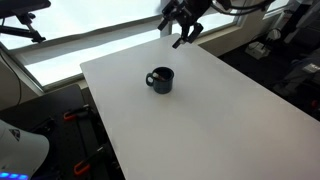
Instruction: Remove the marker from the cup
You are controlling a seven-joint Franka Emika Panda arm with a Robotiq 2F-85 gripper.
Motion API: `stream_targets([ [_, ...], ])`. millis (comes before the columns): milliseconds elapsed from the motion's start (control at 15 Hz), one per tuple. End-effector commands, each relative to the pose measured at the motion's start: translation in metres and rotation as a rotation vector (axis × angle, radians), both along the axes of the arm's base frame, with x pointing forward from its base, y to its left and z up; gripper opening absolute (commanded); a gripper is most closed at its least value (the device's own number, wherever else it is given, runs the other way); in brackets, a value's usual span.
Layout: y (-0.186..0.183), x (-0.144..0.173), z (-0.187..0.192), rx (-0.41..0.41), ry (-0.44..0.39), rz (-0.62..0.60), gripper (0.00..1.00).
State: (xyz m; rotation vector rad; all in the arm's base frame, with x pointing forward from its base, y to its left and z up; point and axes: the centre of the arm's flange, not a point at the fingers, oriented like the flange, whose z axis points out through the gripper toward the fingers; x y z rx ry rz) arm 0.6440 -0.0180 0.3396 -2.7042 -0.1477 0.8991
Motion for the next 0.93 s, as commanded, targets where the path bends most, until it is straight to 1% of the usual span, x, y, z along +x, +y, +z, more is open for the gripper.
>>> stream_targets([
  [0, 0.004, 0.031, -0.03, 0.012, 0.028, -0.016, 1.0],
  [133, 0.013, 0.03, -0.05, 0.009, 0.054, -0.014, 1.0],
  [267, 0.022, 0.031, -0.068, -0.008, 0.063, -0.02, 1.0],
  [400, 0.03, 0.032, -0.082, -0.042, 0.055, -0.04, 1.0],
  [667, 0.042, 0.036, -0.102, -0.112, 0.01, -0.092, 1.0],
  [867, 0.048, 0.036, -0.115, -0.144, -0.001, -0.116, 1.0],
])
